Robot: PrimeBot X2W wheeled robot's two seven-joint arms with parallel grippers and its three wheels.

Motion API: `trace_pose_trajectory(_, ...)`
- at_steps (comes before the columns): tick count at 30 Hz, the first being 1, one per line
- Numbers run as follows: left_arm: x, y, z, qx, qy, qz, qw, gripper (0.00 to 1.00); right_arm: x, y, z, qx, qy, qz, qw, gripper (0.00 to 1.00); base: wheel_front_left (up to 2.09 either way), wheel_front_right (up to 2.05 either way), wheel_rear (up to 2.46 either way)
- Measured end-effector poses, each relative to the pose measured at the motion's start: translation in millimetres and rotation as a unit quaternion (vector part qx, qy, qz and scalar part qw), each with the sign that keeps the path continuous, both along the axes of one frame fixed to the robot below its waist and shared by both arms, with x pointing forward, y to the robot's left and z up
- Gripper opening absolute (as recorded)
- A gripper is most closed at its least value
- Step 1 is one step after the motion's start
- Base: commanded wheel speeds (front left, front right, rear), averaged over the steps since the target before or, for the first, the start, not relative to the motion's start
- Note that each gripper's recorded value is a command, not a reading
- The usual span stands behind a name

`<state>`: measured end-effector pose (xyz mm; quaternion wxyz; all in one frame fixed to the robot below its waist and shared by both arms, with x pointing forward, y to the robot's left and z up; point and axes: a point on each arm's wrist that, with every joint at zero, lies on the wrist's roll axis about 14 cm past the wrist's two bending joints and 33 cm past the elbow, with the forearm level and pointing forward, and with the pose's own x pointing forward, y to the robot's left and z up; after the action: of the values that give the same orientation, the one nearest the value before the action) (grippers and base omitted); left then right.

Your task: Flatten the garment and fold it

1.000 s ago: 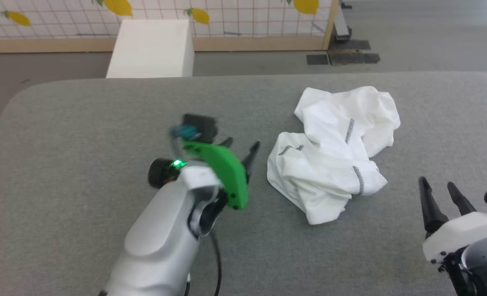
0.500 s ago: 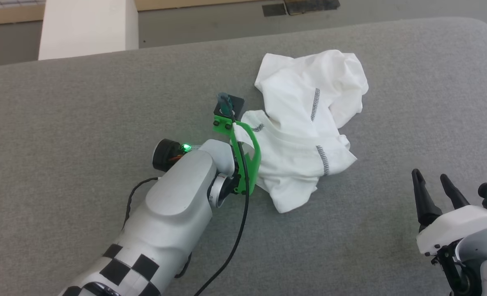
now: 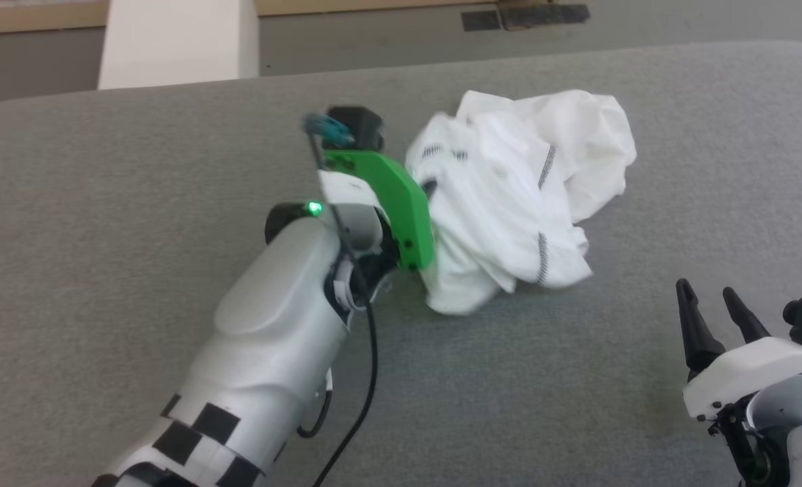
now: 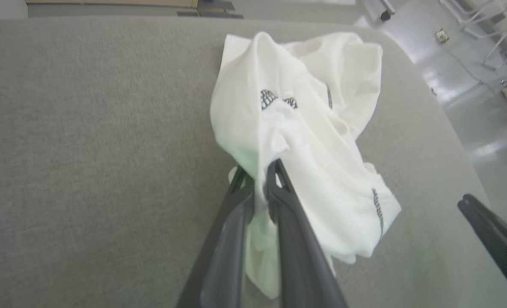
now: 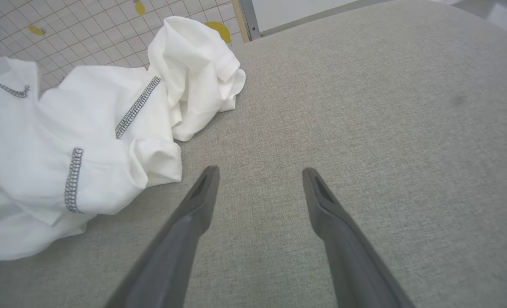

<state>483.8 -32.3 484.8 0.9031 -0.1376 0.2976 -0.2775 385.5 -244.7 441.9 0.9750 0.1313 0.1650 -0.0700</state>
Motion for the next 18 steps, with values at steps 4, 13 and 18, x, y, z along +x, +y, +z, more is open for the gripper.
trace_pose_trajectory(4, 12, 41, 32, -0.058, -0.04, 0.078, 0.994, 0.0, 6, 14, 4, 0.003, -0.004, 0.021, 1.0, 1.0, 0.0, 0.0, 0.0)
trace_pose_trajectory(13, -86, 165, -76, 0.003, 0.106, 0.238, 0.966, 0.0, 14, 54, 15, 0.013, -0.017, 0.079, 0.997, 1.0, 0.0, 0.0, 0.0)
trace_pose_trajectory(18, -114, 164, -81, -0.017, 0.123, 0.25, 0.96, 0.4, 16, 71, 15, 0.015, -0.015, 0.105, 0.994, 1.0, 0.0, 0.0, 0.0)
